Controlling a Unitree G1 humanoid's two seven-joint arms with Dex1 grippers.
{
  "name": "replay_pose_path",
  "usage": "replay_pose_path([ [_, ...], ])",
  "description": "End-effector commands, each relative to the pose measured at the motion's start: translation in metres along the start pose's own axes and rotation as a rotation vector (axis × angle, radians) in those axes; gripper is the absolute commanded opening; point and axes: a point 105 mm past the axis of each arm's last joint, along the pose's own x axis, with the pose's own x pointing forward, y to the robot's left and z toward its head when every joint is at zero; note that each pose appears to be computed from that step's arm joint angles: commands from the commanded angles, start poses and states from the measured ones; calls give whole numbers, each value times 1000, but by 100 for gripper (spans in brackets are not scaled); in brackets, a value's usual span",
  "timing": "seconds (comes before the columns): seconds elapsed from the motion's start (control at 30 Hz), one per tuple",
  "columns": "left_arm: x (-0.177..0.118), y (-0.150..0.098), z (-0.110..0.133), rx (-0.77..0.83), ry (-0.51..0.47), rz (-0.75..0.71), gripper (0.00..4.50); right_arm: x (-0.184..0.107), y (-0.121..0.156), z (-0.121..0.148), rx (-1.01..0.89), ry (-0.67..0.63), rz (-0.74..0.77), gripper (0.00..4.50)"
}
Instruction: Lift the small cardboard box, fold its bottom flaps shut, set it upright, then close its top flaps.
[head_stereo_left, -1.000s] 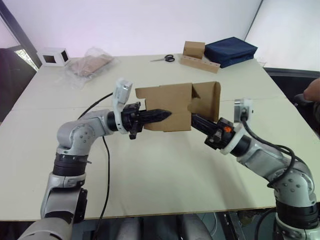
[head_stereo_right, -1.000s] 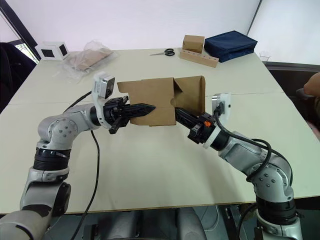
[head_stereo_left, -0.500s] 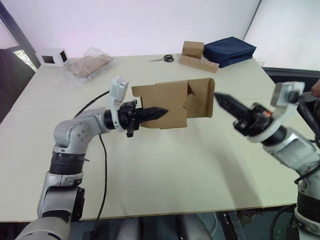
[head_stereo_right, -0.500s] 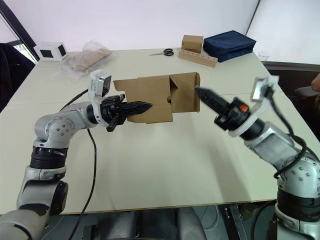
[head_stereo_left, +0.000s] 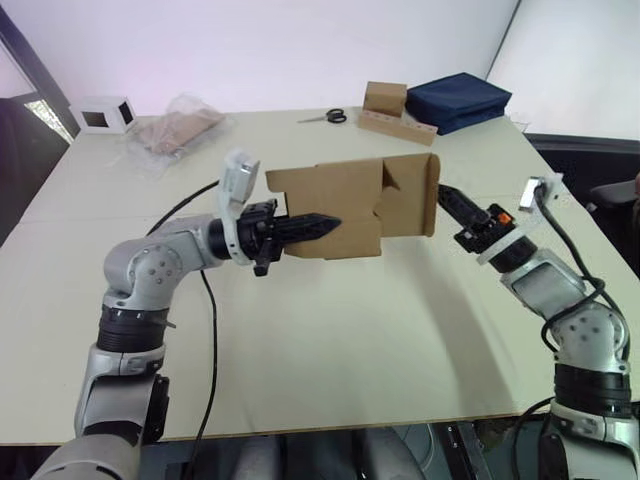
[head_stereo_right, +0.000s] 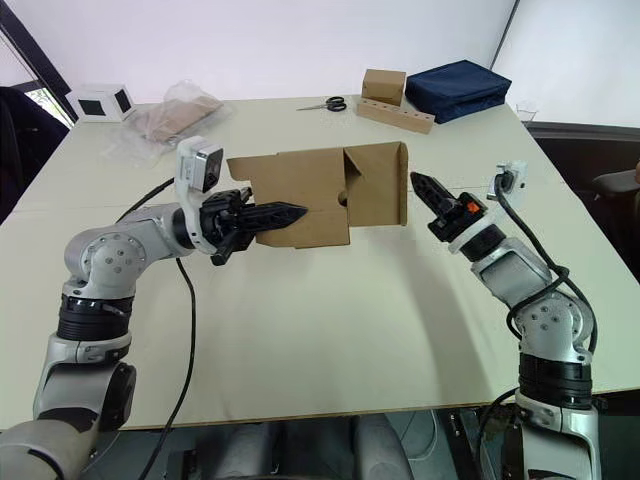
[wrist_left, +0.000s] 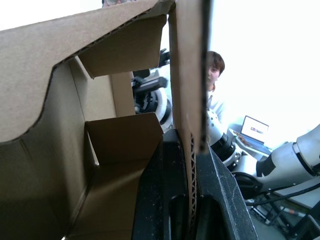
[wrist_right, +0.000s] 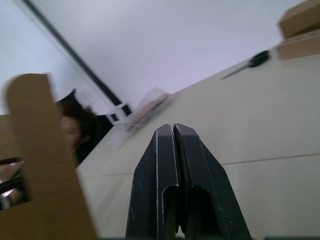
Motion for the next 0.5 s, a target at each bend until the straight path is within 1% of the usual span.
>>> replay_pose_path([
  [0.03, -1, -4, 11, 40, -15, -12, 0, 3, 31, 5, 18, -8, 153, 1],
  [0.13, -3, -1, 13, 48, -20, 1, 0, 0, 49, 0, 73, -3, 229, 1],
  [0.2, -4, 0, 15, 52, -25, 7, 0, -1, 56, -3, 97, -5, 251, 1],
  [0.37, -3, 2, 18, 55, -36, 9, 0, 0, 63, -5, 155, -53, 256, 1],
  [0.5, -2, 2, 18, 52, -40, 3, 0, 0, 67, -9, 180, -64, 263, 1],
])
